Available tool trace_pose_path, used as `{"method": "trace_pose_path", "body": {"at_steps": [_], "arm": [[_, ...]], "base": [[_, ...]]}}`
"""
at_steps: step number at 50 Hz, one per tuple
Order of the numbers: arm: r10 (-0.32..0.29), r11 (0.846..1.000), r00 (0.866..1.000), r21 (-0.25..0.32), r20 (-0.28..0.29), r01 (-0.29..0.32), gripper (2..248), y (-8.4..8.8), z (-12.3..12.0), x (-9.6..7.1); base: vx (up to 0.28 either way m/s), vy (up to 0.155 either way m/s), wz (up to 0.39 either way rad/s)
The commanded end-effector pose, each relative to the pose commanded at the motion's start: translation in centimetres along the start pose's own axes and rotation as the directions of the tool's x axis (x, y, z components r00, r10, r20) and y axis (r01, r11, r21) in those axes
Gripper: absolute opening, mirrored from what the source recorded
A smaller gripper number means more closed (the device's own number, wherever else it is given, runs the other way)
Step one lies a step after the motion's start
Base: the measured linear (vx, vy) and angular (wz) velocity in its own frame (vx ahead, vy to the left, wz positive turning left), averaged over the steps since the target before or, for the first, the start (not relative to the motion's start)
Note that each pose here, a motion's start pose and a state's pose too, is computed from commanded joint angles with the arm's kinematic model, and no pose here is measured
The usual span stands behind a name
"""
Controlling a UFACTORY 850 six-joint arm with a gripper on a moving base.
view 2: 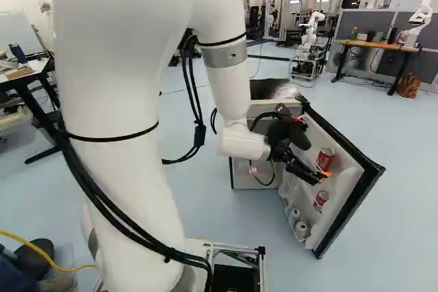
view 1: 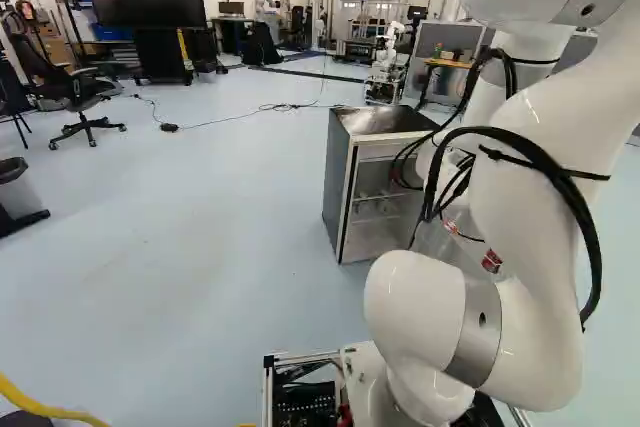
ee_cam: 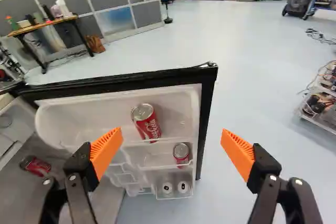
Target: Grab a drink from the fridge
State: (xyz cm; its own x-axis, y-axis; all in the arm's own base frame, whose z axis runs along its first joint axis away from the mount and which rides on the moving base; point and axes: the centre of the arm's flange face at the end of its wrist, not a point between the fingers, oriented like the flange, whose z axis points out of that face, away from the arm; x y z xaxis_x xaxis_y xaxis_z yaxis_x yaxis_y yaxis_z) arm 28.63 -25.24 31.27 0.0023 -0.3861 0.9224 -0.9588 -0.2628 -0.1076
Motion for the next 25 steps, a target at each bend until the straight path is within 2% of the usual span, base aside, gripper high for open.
{"method": "trace_pose_path", "body": {"at_steps": [11, 25], "arm": [[-0.068, 0.991, 0.998, 0.113, 0.006, 0.067, 247, 0.2, -2.1, -0.6], [-0.142, 0.96, 0.99, 0.244, -0.004, 0.138, 247, -0.7, -3.0, -0.9]], "base": [[0.0, 0.0, 0.0], [0.0, 0.0, 0.0]]}}
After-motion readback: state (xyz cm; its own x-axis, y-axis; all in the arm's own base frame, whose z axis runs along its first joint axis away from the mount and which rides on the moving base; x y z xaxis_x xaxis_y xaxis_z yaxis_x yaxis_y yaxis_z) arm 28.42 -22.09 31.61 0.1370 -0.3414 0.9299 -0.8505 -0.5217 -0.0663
